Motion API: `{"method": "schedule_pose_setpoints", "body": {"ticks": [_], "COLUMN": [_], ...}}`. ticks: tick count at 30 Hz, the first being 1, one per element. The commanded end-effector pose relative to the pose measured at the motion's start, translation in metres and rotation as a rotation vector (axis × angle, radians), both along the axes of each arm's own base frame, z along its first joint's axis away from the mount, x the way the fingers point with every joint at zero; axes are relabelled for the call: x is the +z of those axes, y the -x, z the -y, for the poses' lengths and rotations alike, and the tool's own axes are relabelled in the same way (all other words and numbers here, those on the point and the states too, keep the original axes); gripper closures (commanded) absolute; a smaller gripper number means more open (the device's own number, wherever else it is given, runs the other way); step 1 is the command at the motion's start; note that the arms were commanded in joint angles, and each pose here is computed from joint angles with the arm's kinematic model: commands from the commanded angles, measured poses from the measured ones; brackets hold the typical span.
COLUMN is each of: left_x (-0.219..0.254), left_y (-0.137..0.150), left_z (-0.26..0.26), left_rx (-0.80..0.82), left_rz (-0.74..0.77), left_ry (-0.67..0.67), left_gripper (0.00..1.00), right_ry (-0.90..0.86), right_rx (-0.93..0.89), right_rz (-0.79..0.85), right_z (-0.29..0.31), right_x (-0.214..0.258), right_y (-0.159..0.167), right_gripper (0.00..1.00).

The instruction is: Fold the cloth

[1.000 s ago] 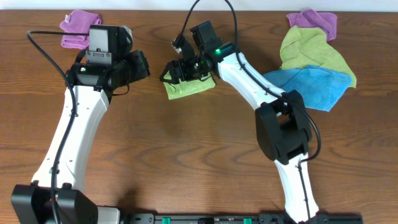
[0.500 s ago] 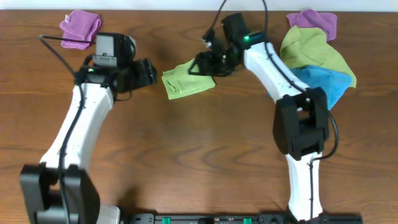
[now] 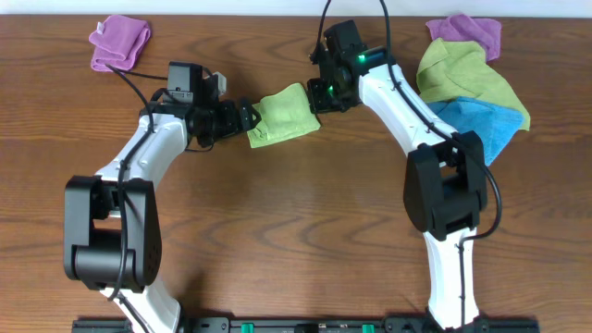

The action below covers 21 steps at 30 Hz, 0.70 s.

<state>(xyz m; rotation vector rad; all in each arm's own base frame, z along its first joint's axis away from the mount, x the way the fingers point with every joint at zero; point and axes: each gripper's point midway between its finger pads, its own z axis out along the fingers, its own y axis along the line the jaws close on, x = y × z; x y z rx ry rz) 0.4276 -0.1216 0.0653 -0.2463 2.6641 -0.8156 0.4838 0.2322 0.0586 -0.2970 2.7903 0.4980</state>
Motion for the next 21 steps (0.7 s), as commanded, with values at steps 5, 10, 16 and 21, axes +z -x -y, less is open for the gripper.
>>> {"method": "schedule_pose_setpoints", "body": {"ticks": [5, 10, 16, 21], "left_x": [-0.002, -0.01, -0.027, -0.029], "left_y": [-0.005, -0.005, -0.002, -0.002], "left_z": [0.004, 0.004, 0.004, 0.004], "left_rx": [-0.006, -0.005, 0.001, 0.009], "left_rz": [0.005, -0.011, -0.055, -0.064], "left_ry": [0.027, 0.024, 0.029, 0.032], "left_gripper": [0.05, 0.05, 0.05, 0.05], "right_ry": [0.043, 0.046, 0.047, 0.045], "right_rx": [-0.058, -0.077, -0.083, -0.089], "right_rz": [0.048, 0.017, 0.009, -0.005], "right_z": [0.006, 0.007, 0.007, 0.006], "right_x": [-0.001, -0.017, -0.024, -0.036], "right_y": [-0.016, -0.015, -0.016, -0.017], "right_gripper": [0.99, 0.99, 0.99, 0.99]}}
